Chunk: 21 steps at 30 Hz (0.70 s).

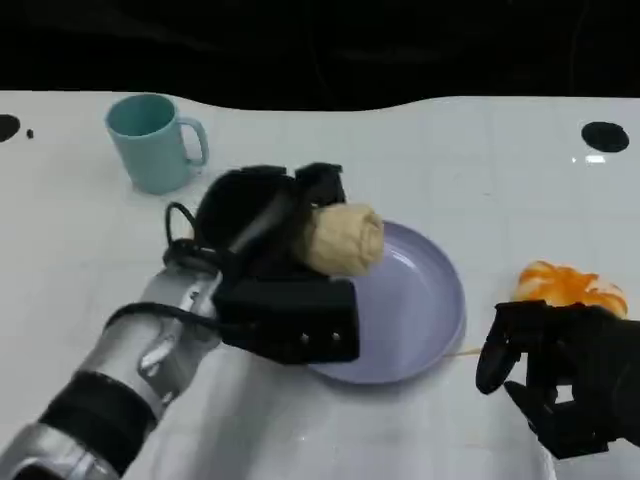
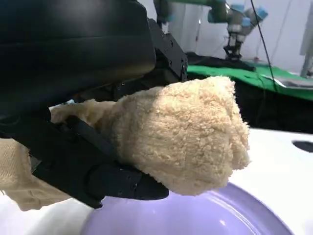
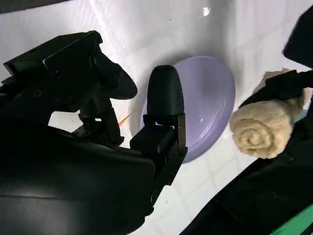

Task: Grasp the towel on the left side of the plate with the left hand and place it into the plate.

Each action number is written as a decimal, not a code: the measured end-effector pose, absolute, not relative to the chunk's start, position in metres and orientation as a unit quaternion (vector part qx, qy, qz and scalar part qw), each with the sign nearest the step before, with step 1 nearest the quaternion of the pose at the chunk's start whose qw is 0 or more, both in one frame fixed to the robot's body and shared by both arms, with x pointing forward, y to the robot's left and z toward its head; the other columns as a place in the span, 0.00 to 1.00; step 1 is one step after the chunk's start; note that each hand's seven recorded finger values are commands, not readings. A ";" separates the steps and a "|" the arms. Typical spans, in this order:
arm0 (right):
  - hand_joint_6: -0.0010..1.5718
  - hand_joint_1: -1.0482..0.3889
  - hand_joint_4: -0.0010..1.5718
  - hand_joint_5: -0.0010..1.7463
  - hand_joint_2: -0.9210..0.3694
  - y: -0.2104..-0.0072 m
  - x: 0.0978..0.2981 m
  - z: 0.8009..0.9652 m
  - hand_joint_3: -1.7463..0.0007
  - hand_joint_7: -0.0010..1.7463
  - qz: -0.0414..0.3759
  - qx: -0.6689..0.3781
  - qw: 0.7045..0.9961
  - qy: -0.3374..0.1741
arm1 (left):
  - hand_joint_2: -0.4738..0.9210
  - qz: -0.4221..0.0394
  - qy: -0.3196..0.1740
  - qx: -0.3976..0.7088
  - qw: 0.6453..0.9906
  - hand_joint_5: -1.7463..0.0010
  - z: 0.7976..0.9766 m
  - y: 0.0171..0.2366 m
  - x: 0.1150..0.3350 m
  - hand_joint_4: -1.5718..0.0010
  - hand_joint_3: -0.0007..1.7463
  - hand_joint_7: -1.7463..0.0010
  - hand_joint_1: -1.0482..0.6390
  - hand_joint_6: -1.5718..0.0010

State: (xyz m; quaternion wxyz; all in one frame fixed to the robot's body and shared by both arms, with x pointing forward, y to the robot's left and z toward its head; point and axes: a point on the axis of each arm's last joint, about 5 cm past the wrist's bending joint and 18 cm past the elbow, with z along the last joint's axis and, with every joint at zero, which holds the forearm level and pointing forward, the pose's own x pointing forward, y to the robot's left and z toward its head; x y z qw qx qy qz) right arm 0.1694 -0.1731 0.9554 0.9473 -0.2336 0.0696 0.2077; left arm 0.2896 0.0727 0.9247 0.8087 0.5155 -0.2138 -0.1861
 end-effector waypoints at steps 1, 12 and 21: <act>0.45 0.75 0.46 1.00 0.27 -0.173 0.169 0.956 0.39 0.82 0.208 -0.234 0.947 0.068 | 0.75 -0.191 -0.212 0.515 0.808 0.00 0.925 0.070 0.289 0.45 0.45 0.00 0.49 0.62; 0.45 0.74 0.47 1.00 0.27 -0.172 0.168 0.959 0.40 0.81 0.211 -0.236 0.947 0.060 | 0.91 -0.252 -0.198 0.512 0.797 0.15 0.928 0.048 0.282 0.56 0.21 0.57 0.50 0.48; 0.45 0.73 0.46 1.00 0.26 -0.175 0.167 0.959 0.40 0.81 0.214 -0.241 0.945 0.062 | 1.00 -0.328 -0.134 0.535 0.767 0.80 0.929 0.043 0.279 0.85 0.06 1.00 0.35 0.84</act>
